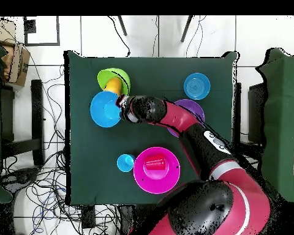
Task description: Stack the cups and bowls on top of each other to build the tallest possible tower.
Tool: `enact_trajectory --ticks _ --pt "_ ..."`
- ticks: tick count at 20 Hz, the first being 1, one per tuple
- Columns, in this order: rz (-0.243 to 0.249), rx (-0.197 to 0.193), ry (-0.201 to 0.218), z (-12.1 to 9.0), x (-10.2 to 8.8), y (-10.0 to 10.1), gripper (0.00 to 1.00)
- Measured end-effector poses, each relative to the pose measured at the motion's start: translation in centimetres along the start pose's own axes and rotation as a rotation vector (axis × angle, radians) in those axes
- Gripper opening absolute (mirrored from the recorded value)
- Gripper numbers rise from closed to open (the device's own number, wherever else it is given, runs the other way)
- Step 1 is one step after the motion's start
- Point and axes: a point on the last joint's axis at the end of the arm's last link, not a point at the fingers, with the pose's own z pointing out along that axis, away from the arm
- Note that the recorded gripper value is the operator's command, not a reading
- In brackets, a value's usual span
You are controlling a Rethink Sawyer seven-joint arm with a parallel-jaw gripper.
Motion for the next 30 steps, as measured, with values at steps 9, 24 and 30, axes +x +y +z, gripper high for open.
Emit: enact_trajectory --ticks 9,24,30 --pt "0.03 -0.21 0.063 -2.0 -1.3 -0.9 0.0" --pt "-0.029 -0.222 0.06 -2.7 -1.2 -0.9 0.0" --pt "-0.072 -0.204 0.054 -3.9 -0.9 0.7 0.0"
